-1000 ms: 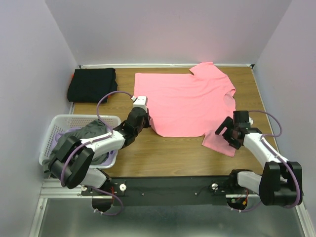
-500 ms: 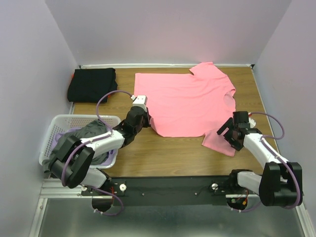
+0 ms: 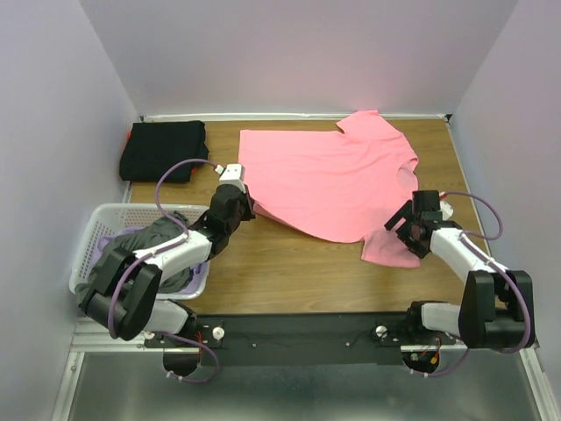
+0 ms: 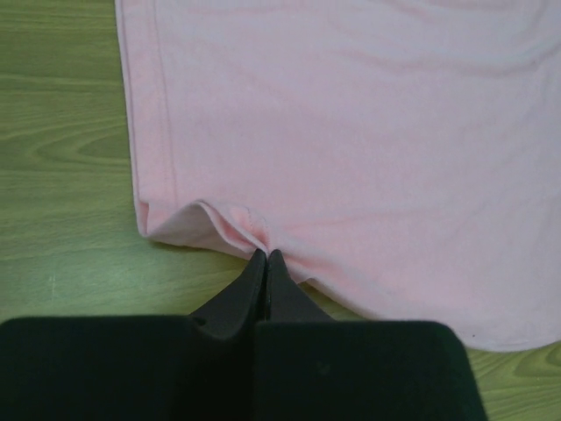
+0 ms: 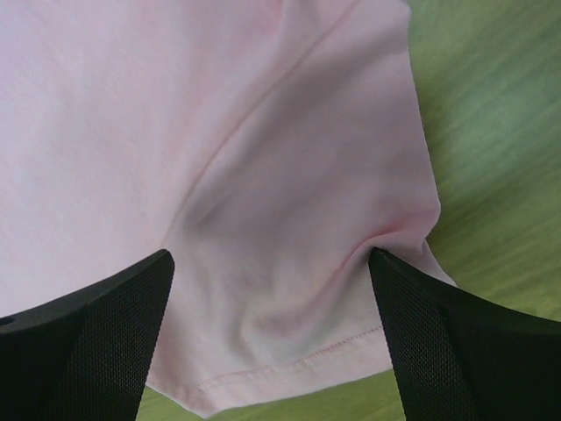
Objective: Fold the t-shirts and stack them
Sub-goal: Fold the tshirt
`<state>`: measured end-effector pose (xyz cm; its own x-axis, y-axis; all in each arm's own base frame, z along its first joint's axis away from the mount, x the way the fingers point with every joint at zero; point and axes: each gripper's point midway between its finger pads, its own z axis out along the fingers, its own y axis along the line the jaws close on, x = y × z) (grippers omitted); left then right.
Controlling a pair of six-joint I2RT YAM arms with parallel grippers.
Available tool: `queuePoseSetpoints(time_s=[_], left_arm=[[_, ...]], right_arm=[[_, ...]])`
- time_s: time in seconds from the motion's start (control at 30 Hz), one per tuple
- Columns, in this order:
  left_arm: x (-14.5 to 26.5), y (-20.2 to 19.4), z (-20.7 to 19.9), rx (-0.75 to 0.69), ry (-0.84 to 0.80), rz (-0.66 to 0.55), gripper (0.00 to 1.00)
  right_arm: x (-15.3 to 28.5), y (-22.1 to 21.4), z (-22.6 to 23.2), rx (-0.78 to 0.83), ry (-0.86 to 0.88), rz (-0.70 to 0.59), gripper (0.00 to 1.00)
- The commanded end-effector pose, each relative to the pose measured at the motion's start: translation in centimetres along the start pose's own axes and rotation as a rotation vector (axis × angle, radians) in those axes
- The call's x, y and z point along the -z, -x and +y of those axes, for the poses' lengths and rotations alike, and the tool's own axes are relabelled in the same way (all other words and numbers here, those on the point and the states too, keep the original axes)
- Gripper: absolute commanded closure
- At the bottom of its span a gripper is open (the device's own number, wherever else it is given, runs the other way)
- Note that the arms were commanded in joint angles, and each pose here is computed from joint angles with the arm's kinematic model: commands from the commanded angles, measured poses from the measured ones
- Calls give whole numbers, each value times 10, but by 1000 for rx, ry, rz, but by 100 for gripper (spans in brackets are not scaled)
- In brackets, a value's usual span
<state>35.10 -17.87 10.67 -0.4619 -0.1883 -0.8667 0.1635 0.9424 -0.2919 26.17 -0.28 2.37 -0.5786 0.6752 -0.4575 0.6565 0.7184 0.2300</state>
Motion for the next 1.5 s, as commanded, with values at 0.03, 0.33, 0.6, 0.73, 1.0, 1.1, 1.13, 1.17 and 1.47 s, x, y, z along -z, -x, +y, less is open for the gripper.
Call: queuePoseSetpoints(time_s=[0.03,0.33,0.6,0.73,1.0,1.1,1.13,1.17,1.47], left_arm=[[1,4,4,-4,-10,-13,100],[0,10,23,10,29,-25,100],[5,16,22,17,13,-45,100],[6,17,18,20,-9,-46,100],[8,20,18,23,-32,-51,100],[8,19,18,26,-47,-45,100],[8,20,17,28,-51,-48,100],[9,19,18,29,-53,-47,100],[9,20,26,35,-36,-54,100]], right_arm=[[-18,-36,-1,16,-4,112,2],[-15,-39,24,110,16,90,2],[15,-10,1,60,-59,-74,0],[25,-9,-10,7,-79,-99,0],[19,-38,-32,-62,-129,-33,7],[20,-40,-36,-63,-140,-28,13],[21,-43,-38,-58,-147,-16,16],[21,-46,-39,-57,-147,-5,17],[17,-49,-35,-35,-137,19,56]])
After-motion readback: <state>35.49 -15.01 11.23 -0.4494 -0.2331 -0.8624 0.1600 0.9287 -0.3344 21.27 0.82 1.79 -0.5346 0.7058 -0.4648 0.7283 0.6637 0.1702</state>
